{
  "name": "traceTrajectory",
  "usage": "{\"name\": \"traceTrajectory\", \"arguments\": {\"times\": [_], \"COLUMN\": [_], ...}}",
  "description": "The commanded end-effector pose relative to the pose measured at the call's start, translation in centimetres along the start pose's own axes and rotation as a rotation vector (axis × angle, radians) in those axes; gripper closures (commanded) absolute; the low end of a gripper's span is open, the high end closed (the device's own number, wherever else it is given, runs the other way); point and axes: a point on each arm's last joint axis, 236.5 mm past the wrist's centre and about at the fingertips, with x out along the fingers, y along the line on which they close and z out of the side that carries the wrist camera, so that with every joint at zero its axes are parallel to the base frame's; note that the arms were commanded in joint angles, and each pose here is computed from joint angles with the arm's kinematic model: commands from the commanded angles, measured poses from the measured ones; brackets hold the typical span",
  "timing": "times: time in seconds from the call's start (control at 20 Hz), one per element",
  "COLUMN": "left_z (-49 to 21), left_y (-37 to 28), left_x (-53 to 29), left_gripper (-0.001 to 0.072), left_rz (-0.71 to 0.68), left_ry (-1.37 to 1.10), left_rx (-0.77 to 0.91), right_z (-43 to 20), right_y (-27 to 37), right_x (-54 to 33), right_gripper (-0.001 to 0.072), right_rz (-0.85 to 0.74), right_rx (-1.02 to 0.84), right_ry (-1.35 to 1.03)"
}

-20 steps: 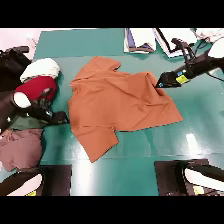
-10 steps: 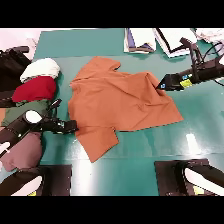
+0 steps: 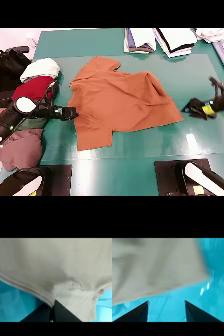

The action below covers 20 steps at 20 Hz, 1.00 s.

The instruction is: Fold the shirts.

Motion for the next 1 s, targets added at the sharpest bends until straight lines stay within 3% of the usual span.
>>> {"name": "traceTrajectory", "arguments": {"times": [0.0, 0.05, 0.25, 0.5, 0.6, 0.65, 0.8, 0.95], "left_z": [0.8, 0.9, 0.8, 0.8, 0.9, 1.1, 4.6, 10.7], "left_y": [-0.4, -0.4, -0.5, -0.5, -0.5, -0.6, -2.6, -7.3], "left_x": [-0.6, -0.6, -0.6, -0.6, -0.6, -0.7, -4.0, -14.2], "left_gripper": [0.0684, 0.0684, 0.0684, 0.0684, 0.0684, 0.0684, 0.0685, 0.0685], "left_rz": [0.000, 0.000, -0.001, -0.001, -0.001, -0.002, -0.007, 0.016], "left_ry": [-0.019, -0.020, -0.019, -0.016, -0.020, -0.026, -0.139, -0.412], "left_rx": [0.020, 0.020, 0.017, 0.003, 0.003, 0.006, 0.076, 0.206], "right_z": [-2.7, -2.7, 0.0, 3.4, 4.3, 4.7, 6.8, 9.7], "right_y": [-6.2, -6.2, -4.1, -0.5, 1.4, 2.4, 6.5, 12.6], "right_x": [3.3, 4.2, 6.6, 8.4, 8.5, 8.3, 4.2, -6.8], "right_gripper": [0.0223, 0.0282, 0.0282, 0.0292, 0.0627, 0.0695, 0.0696, 0.0695], "right_rz": [-0.004, 0.035, 0.146, 0.132, 0.130, 0.132, 0.153, 0.189], "right_rx": [0.227, 0.230, 0.258, 0.114, 0.043, 0.008, -0.136, -0.327], "right_ry": [0.055, 0.054, 0.006, -0.015, -0.022, -0.034, -0.140, -0.417]}}
